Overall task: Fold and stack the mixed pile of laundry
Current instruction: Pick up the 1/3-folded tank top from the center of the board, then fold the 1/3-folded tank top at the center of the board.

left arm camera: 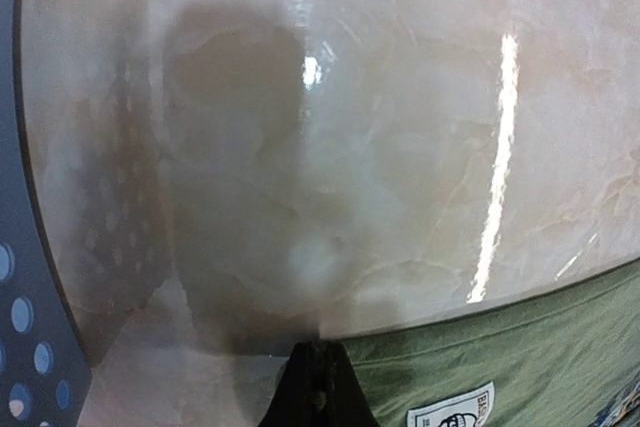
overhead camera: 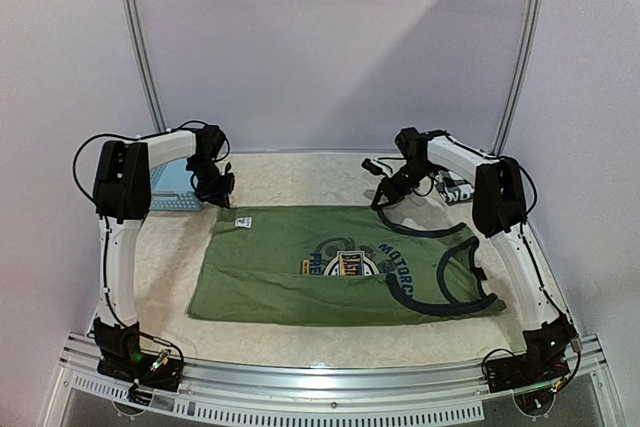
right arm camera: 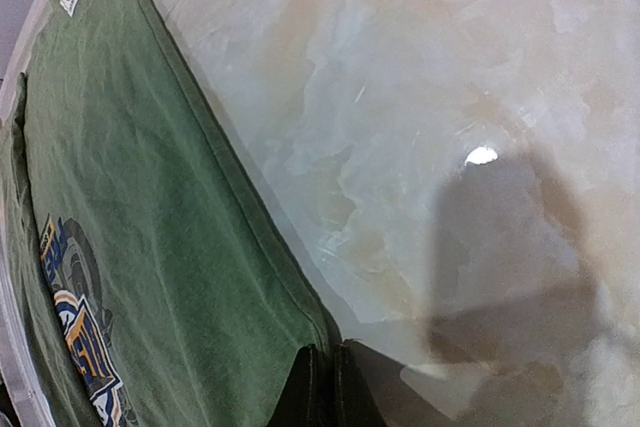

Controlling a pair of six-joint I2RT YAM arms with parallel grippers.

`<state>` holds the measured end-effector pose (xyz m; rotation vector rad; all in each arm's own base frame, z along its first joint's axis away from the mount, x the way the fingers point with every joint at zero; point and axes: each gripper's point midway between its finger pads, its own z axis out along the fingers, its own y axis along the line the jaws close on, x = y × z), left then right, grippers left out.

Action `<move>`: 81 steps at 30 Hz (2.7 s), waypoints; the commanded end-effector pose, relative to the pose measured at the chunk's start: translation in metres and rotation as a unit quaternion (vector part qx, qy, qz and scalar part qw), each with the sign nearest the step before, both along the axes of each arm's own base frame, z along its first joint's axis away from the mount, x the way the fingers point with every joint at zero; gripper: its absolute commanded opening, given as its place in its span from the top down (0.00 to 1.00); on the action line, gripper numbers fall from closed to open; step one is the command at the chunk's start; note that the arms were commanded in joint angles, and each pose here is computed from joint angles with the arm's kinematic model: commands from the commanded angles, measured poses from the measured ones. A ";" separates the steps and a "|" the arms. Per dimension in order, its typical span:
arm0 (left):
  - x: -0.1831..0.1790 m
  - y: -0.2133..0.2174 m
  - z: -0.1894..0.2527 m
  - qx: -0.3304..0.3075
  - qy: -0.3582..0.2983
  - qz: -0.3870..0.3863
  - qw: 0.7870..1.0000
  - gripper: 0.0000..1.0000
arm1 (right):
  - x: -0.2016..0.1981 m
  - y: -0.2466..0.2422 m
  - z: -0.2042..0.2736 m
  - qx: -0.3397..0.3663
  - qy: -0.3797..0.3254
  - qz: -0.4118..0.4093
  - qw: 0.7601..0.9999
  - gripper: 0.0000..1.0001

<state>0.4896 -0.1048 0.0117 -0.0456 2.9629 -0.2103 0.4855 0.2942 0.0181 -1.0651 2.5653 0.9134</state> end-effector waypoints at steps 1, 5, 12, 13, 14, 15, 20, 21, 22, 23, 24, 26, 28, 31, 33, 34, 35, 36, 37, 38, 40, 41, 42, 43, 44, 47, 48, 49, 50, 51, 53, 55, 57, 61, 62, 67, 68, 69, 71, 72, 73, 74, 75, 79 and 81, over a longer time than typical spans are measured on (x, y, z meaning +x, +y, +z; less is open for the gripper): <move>0.004 -0.007 0.039 -0.015 -0.045 -0.020 0.999 1.00 | -0.002 -0.003 0.022 -0.004 -0.029 0.010 1.000 1.00; -0.002 -0.011 0.063 -0.017 -0.069 -0.032 0.997 1.00 | -0.006 -0.004 0.047 0.003 -0.047 0.011 0.999 1.00; -0.019 -0.016 0.084 -0.026 -0.084 -0.040 0.995 1.00 | -0.014 -0.008 0.074 0.007 -0.065 0.012 0.998 1.00; -0.022 -0.016 0.084 -0.028 -0.084 -0.042 0.995 1.00 | -0.015 -0.009 0.075 0.007 -0.065 0.012 0.998 1.00; -0.023 -0.017 0.086 -0.029 -0.086 -0.043 0.995 1.00 | -0.016 -0.009 0.078 0.007 -0.067 0.013 0.998 1.00; -0.025 -0.017 0.087 -0.028 -0.086 -0.044 0.995 1.00 | -0.017 -0.010 0.079 0.008 -0.069 0.013 0.998 1.00; -0.036 -0.014 0.090 -0.026 -0.080 -0.044 0.995 1.00 | -0.029 -0.011 0.092 0.006 -0.073 0.021 0.997 1.00; -0.039 -0.014 0.090 -0.028 -0.079 -0.045 0.995 1.00 | -0.034 -0.010 0.092 0.003 -0.071 0.027 0.997 1.00; -0.042 -0.014 0.090 -0.030 -0.077 -0.046 0.996 1.00 | -0.039 -0.010 0.090 -0.001 -0.067 0.031 0.997 1.00; -0.045 -0.015 0.090 -0.031 -0.075 -0.047 0.996 1.00 | -0.044 -0.010 0.091 -0.003 -0.067 0.037 0.997 1.00; -0.048 -0.015 0.091 -0.031 -0.073 -0.047 0.996 1.00 | -0.048 -0.011 0.090 -0.005 -0.065 0.040 0.997 1.00; -0.055 -0.015 0.092 -0.032 -0.070 -0.050 0.996 1.00 | -0.056 -0.010 0.089 -0.010 -0.066 0.046 0.997 1.00; -0.062 -0.015 0.093 -0.032 -0.069 -0.051 0.996 1.00 | -0.061 -0.010 0.087 -0.014 -0.067 0.053 0.996 1.00; -0.074 -0.015 0.092 -0.033 -0.061 -0.055 0.996 1.00 | -0.071 -0.007 0.084 -0.015 -0.059 0.061 0.996 1.00; -0.082 -0.015 0.089 -0.034 -0.051 -0.059 0.996 1.00 | -0.080 -0.005 0.080 -0.017 -0.051 0.069 0.996 1.00; -0.086 -0.016 0.088 -0.035 -0.046 -0.061 0.996 1.00 | -0.085 -0.004 0.078 -0.019 -0.047 0.072 0.996 1.00; -0.092 -0.016 0.085 -0.035 -0.037 -0.063 0.997 1.00 | -0.089 -0.005 0.077 -0.021 -0.045 0.075 0.996 1.00; -0.096 -0.015 0.083 -0.033 -0.031 -0.064 0.997 1.00 | -0.093 -0.005 0.076 -0.022 -0.044 0.077 0.996 1.00; -0.099 -0.014 0.081 -0.031 -0.025 -0.065 0.997 1.00 | -0.097 -0.006 0.077 -0.023 -0.043 0.079 0.996 1.00; -0.103 -0.013 0.079 -0.030 -0.021 -0.066 0.997 1.00 | -0.101 -0.008 0.077 -0.026 -0.043 0.080 0.996 1.00; -0.111 -0.010 0.073 -0.023 -0.008 -0.067 0.997 1.00 | -0.109 -0.012 0.074 -0.032 -0.039 0.083 0.995 1.00; -0.115 -0.009 0.071 -0.020 -0.003 -0.068 0.997 1.00 | -0.112 -0.014 0.071 -0.034 -0.035 0.084 0.995 1.00; -0.118 -0.008 0.068 -0.017 0.002 -0.068 0.998 1.00 | -0.116 -0.016 0.069 -0.036 -0.033 0.086 0.995 1.00; -0.121 -0.006 0.065 -0.013 0.007 -0.069 0.998 1.00 | -0.120 -0.017 0.067 -0.037 -0.029 0.088 0.995 1.00; -0.124 -0.005 0.063 -0.012 0.010 -0.070 0.997 1.00 | -0.124 -0.019 0.066 -0.036 -0.028 0.089 0.995 1.00; -0.130 -0.004 0.057 -0.010 0.020 -0.072 0.997 1.00 | -0.137 -0.019 0.056 -0.034 -0.013 0.091 0.995 1.00; -0.132 -0.005 0.054 -0.009 0.025 -0.075 0.997 1.00 | -0.143 -0.018 0.051 -0.034 -0.005 0.092 0.995 1.00; -0.135 -0.005 0.052 -0.008 0.031 -0.077 0.996 1.00 | -0.148 -0.017 0.047 -0.034 0.001 0.094 0.995 1.00; -0.137 -0.006 0.050 -0.007 0.036 -0.080 0.996 1.00 | -0.153 -0.016 0.044 -0.036 0.005 0.097 0.995 1.00; -0.140 -0.007 0.047 -0.007 0.039 -0.083 0.996 1.00 | -0.157 -0.015 0.041 -0.038 0.008 0.100 0.994 1.00; -0.145 -0.007 0.045 -0.005 0.044 -0.086 0.995 1.00 | -0.162 -0.016 0.037 -0.041 0.010 0.102 0.994 1.00; -0.150 -0.008 0.043 -0.003 0.051 -0.089 0.995 1.00 | -0.163 -0.016 0.038 -0.041 0.009 0.102 0.994 1.00; -0.156 -0.006 0.040 0.004 0.060 -0.092 0.994 1.00 | -0.164 -0.016 0.039 -0.041 0.010 0.102 0.994 1.00; -0.164 -0.002 0.037 0.014 0.065 -0.094 0.993 1.00 | -0.170 -0.017 0.038 -0.043 0.016 0.106 0.993 1.00; -0.165 -0.002 0.037 0.015 0.065 -0.094 0.993 1.00 | -0.172 -0.016 0.036 -0.043 0.018 0.108 0.993 1.00; -0.169 0.000 0.033 0.016 0.070 -0.095 0.993 1.00 | -0.181 -0.016 0.026 -0.047 0.030 0.112 0.992 1.00; -0.169 -0.001 0.033 0.014 0.071 -0.096 0.993 1.00 | -0.184 -0.016 0.024 -0.048 0.033 0.114 0.992 1.00; -0.170 -0.001 0.034 0.014 0.071 -0.095 0.993 1.00 | -0.186 -0.016 0.023 -0.050 0.035 0.115 0.991 1.00; -0.172 0.000 0.036 0.015 0.068 -0.096 0.993 1.00 | -0.189 -0.015 0.024 -0.052 0.035 0.119 0.991 1.00; -0.173 0.001 0.037 0.016 0.066 -0.096 0.993 1.00 | -0.189 -0.015 0.024 -0.053 0.033 0.120 0.991 1.00; -0.174 0.001 0.038 0.016 0.065 -0.096 0.993 1.00 | -0.189 -0.015 0.025 -0.053 0.031 0.120 0.991 1.00; -0.175 0.001 0.038 0.017 0.065 -0.096 0.993 1.00 | -0.190 -0.015 0.026 -0.053 0.030 0.120 0.991 1.00; -0.176 0.002 0.037 0.017 0.067 -0.095 0.993 1.00 | -0.190 -0.015 0.027 -0.053 0.028 0.121 0.991 1.00; -0.177 0.001 0.030 0.016 0.073 -0.097 0.992 1.00 | -0.190 -0.015 0.024 -0.057 0.030 0.123 0.990 0.98; -0.177 0.000 0.026 0.015 0.076 -0.098 0.992 0.99 | -0.191 -0.017 0.020 -0.062 0.032 0.123 0.990 0.97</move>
